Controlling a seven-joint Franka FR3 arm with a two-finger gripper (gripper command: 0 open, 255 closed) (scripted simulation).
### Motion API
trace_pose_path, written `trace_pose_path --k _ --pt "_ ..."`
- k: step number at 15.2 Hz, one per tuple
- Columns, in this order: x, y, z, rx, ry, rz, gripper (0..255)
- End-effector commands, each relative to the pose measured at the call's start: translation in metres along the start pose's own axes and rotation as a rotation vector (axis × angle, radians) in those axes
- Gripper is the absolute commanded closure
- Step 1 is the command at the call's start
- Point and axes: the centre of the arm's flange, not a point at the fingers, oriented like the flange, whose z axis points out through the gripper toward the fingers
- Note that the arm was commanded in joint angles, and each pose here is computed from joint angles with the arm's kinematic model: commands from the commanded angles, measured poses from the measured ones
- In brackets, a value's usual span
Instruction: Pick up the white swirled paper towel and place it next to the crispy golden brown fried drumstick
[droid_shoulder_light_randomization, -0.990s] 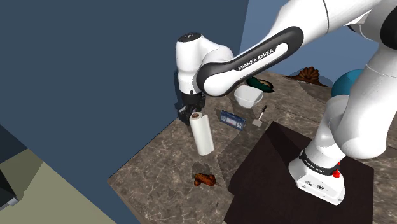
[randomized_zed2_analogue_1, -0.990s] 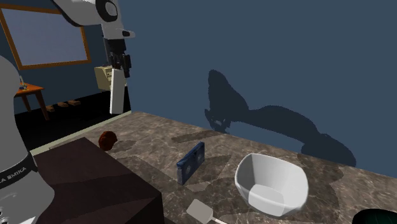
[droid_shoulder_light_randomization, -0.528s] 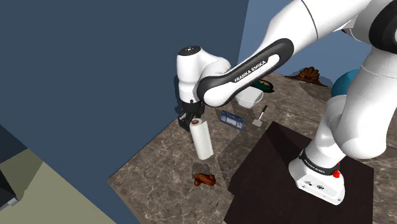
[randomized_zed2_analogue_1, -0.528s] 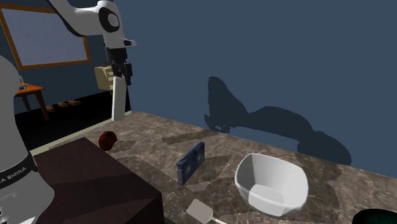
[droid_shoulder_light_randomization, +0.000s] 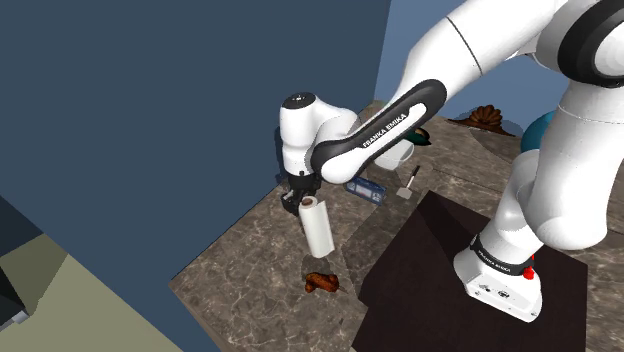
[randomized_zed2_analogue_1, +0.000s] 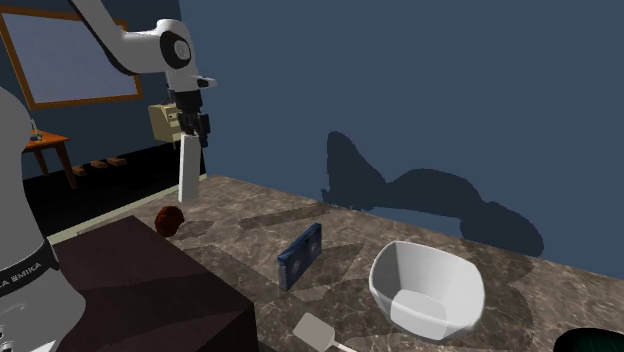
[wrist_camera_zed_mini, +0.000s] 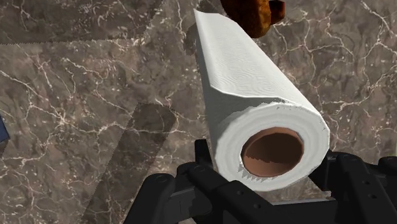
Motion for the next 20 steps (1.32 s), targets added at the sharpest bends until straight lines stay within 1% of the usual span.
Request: trace_pose_path --k 1,17,20 --pt "0.000 -0.001 0.011 0.000 0.000 0.000 255" --pt "-0.003 -0.005 0.095 0.000 0.000 0.000 255" --pt "-0.003 -0.005 0.095 0.000 0.000 0.000 255"
